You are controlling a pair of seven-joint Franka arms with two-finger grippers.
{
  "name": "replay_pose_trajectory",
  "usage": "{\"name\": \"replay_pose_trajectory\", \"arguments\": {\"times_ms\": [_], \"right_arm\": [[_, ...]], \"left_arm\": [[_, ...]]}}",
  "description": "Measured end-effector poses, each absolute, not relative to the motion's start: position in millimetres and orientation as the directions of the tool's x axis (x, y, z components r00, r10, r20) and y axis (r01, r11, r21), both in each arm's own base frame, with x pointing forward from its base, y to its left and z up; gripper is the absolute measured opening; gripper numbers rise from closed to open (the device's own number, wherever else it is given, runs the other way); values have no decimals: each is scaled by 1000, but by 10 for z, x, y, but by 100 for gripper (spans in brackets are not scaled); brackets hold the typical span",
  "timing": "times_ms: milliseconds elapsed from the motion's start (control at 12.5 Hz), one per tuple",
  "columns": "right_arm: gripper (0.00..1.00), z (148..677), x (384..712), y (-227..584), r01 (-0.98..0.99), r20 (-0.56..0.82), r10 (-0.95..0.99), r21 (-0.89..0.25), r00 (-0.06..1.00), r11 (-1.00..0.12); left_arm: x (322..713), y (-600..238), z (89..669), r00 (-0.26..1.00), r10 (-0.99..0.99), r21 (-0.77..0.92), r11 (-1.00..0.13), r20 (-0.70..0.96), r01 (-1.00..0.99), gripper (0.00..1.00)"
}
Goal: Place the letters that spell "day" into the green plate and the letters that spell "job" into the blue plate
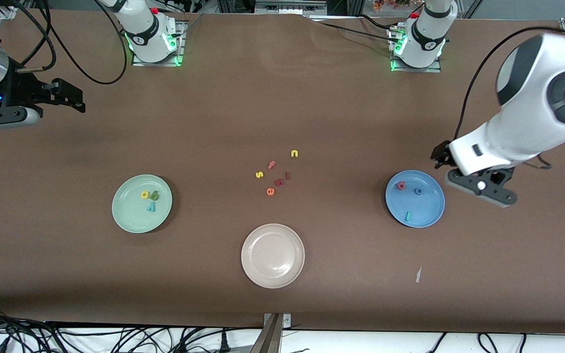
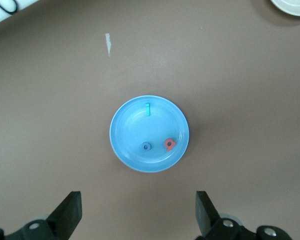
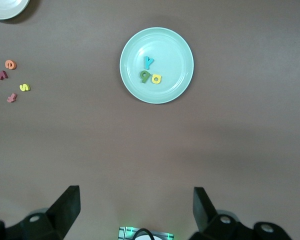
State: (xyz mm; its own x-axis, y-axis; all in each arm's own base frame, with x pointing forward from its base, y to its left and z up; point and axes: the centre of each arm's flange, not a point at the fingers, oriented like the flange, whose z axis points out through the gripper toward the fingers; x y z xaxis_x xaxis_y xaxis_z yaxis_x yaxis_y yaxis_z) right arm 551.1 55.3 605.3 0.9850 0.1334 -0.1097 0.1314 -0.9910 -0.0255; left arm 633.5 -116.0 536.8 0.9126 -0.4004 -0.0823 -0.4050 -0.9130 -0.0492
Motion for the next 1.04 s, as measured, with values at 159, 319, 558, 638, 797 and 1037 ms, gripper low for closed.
{"name": "replay_pose_trajectory", "arguments": {"times_ms": [159, 319, 558, 638, 797, 1037], "right_arm": [[100, 6067, 5512, 545, 132, -107, 133, -16, 985, -991], [100, 6111, 5519, 521, 129, -98, 129, -12, 987, -992], [100, 6141, 5519, 535, 136, -93, 134, 9, 987, -991], [100, 6142, 5518, 554, 140, -93, 138, 11, 986, -990], [100, 6144, 5517, 559, 141, -93, 139, 13, 986, -990], [100, 6144, 5517, 555, 140, -93, 138, 13, 986, -990]], "left_arm": [[6293, -1000, 5698, 934, -355, -13, -935, -44, -355, 100], [6187, -709, 5926, 963, -269, 42, -962, -23, -268, 100], [5954, -471, 6085, 990, -142, 33, -989, -24, -141, 100], [5873, -495, 6061, 991, -127, 28, -992, -36, -126, 100], [5708, -536, 5962, 992, -114, 22, -993, -44, -113, 100], [5554, -496, 5912, 994, -98, 16, -995, -43, -97, 100]]}}
